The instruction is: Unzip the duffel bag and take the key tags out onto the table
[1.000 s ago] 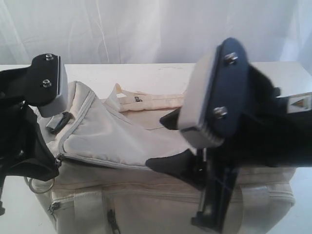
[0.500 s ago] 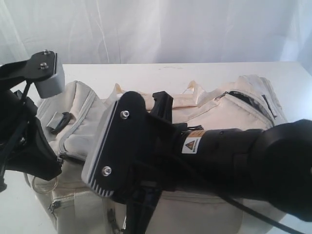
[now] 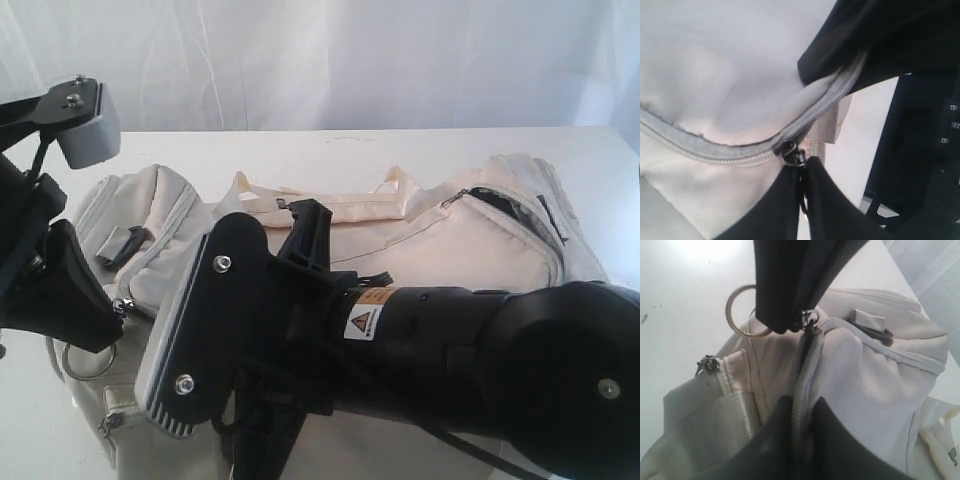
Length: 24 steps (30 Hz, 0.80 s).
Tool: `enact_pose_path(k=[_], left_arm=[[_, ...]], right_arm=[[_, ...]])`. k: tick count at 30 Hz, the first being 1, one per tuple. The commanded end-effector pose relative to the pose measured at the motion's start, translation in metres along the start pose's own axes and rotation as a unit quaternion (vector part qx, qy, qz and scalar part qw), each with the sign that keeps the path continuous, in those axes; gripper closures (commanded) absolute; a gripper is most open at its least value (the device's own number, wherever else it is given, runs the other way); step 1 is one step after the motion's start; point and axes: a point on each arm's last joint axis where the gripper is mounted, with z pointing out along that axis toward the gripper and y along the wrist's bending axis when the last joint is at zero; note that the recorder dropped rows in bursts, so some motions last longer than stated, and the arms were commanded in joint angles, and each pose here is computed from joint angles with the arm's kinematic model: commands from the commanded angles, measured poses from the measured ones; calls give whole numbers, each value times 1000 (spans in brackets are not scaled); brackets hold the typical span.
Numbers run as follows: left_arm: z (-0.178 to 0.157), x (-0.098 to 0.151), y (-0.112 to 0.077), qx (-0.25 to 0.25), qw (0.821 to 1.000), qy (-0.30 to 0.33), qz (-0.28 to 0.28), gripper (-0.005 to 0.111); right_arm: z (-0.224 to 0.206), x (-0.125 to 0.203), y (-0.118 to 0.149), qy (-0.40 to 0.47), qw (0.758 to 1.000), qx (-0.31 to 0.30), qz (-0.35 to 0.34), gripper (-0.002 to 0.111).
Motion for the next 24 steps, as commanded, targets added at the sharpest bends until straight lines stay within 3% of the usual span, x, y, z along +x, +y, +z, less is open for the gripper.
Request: enact_pose_path(k=[1, 6, 10, 16, 21, 24], left_arm=[[-4, 1, 5, -37, 999, 4, -23, 107], [0, 0, 19, -86, 996, 10, -37, 107], [2, -9, 35, -141, 989, -33, -36, 107], [2, -26, 59, -186, 980, -44, -48, 107], [-5, -32, 68, -217, 974, -32, -55, 107], [-13, -31, 75, -262, 963, -17, -56, 107]], right_arm=[[7, 6, 7, 19, 999, -27, -8, 108], [16, 15, 16, 45, 997, -61, -8, 108], [16, 15, 17, 47, 997, -66, -8, 108], [15, 16, 20, 54, 995, -86, -7, 108], [15, 17, 21, 56, 994, -89, -5, 108], [15, 17, 21, 56, 994, -90, -4, 108]])
